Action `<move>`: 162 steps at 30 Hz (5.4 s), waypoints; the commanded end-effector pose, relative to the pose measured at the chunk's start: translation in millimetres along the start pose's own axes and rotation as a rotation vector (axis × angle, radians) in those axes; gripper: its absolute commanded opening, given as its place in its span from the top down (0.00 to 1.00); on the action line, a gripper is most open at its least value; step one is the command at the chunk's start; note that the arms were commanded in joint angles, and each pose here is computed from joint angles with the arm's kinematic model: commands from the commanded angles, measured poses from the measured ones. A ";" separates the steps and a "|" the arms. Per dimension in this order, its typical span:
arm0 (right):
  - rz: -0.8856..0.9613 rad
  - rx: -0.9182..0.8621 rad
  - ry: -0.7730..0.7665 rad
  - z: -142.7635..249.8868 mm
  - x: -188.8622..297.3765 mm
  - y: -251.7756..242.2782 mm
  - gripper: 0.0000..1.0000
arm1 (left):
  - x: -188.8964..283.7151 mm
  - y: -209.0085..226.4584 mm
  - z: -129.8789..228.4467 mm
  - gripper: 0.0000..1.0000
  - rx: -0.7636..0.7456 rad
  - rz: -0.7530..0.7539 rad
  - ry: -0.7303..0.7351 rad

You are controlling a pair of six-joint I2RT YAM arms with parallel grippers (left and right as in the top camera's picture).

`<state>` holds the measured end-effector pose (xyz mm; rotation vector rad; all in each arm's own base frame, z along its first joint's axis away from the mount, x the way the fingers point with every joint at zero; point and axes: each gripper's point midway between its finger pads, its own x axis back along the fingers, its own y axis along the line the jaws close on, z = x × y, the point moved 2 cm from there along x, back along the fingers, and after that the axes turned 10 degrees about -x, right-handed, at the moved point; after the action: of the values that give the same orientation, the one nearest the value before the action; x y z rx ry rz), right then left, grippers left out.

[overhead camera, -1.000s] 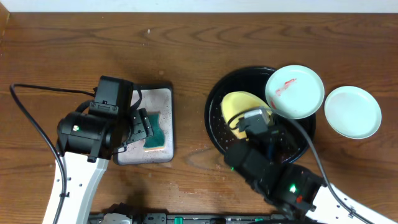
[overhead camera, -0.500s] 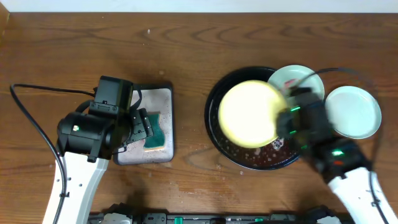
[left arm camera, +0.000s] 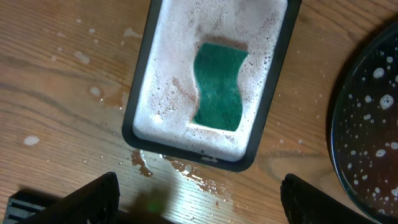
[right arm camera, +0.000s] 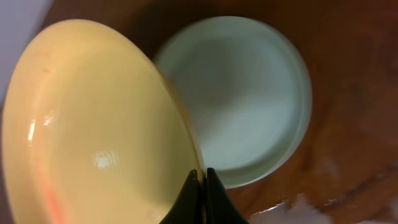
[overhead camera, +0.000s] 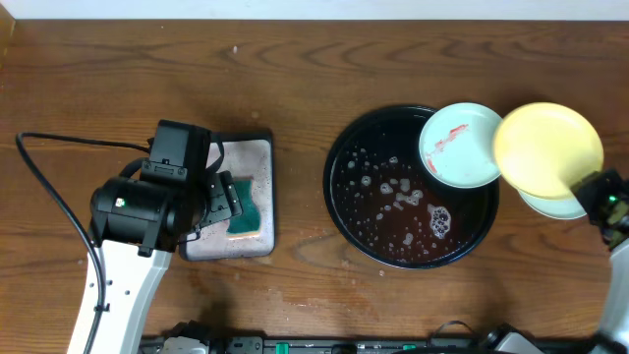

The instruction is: Clean dirty plates on tray and stack at the side

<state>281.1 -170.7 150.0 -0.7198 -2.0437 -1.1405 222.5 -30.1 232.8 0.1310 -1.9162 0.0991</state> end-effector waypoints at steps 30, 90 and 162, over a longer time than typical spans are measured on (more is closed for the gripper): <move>0.067 0.705 -0.079 54.9 -60.8 97.5 0.49 | 1.7 1.7 -1.5 0.17 -0.001 -0.005 -0.005; -0.302 0.849 0.490 224.6 1.2 118.0 0.71 | 1.4 -1.1 -9.0 0.16 0.008 0.006 -0.036; 0.191 0.566 0.633 251.2 -0.9 17.5 0.65 | -171.8 -23.2 20.6 0.38 -0.055 -0.009 0.238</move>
<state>227.8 63.5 73.5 -0.1190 -1.6124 -0.5177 267.0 -51.7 67.2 0.0812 -1.6878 0.0729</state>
